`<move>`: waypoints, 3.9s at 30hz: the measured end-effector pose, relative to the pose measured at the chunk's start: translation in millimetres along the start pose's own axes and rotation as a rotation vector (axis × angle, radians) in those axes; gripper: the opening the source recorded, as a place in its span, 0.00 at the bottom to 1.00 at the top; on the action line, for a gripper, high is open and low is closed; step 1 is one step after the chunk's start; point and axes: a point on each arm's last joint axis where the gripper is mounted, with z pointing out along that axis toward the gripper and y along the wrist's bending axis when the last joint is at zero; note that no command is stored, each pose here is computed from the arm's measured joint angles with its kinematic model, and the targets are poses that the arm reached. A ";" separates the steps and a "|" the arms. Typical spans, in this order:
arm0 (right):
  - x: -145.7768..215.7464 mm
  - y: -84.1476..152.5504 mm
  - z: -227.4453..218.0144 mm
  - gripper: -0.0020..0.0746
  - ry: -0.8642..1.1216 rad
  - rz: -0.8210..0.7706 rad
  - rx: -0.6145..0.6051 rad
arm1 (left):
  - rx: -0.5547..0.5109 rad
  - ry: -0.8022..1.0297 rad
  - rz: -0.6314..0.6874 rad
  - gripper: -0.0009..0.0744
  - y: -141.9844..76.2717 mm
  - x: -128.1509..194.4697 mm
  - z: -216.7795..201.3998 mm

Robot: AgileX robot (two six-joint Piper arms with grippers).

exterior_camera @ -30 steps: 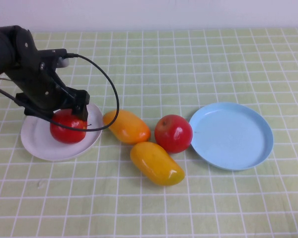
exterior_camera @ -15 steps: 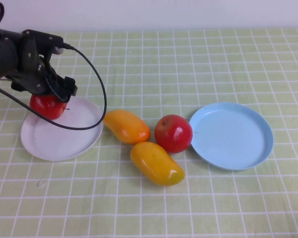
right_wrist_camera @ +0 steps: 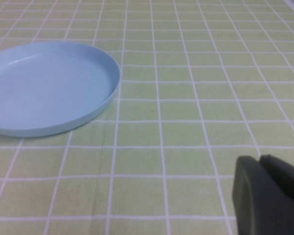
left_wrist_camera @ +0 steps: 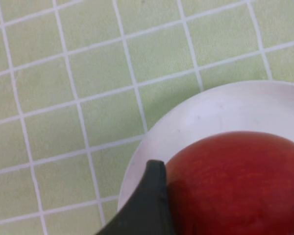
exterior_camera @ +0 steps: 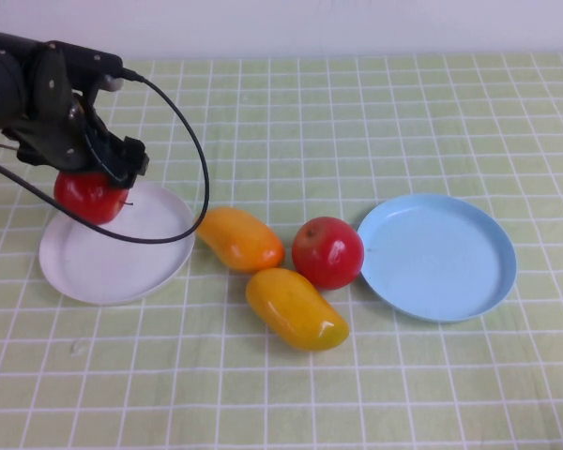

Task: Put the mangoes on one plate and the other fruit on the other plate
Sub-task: Put one type of fruit in the left plate

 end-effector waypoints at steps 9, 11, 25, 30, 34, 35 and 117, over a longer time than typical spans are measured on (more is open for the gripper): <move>0.0 0.0 0.0 0.01 0.000 0.000 0.000 | 0.090 0.106 -0.091 0.90 -12.6 8.3 -24.8; 0.0 0.0 0.0 0.01 0.000 0.000 0.000 | 0.082 0.120 -0.069 0.90 -12.1 9.7 -25.3; 0.0 0.0 0.0 0.01 0.000 0.000 0.000 | 0.076 0.295 -0.041 0.90 -19.5 24.3 -18.1; 0.0 0.0 0.0 0.01 0.000 0.000 0.000 | 0.077 0.307 -0.037 0.90 -21.5 25.5 -4.2; 0.0 0.0 0.0 0.01 0.000 0.000 0.000 | 0.082 0.320 -0.013 0.90 -23.7 27.4 9.7; 0.0 0.0 0.0 0.01 0.000 0.000 0.000 | 0.084 0.310 -0.006 0.90 -24.4 26.9 15.0; 0.0 0.0 0.0 0.01 0.000 0.000 0.000 | 0.125 0.041 -0.001 0.90 -51.0 -0.6 -18.1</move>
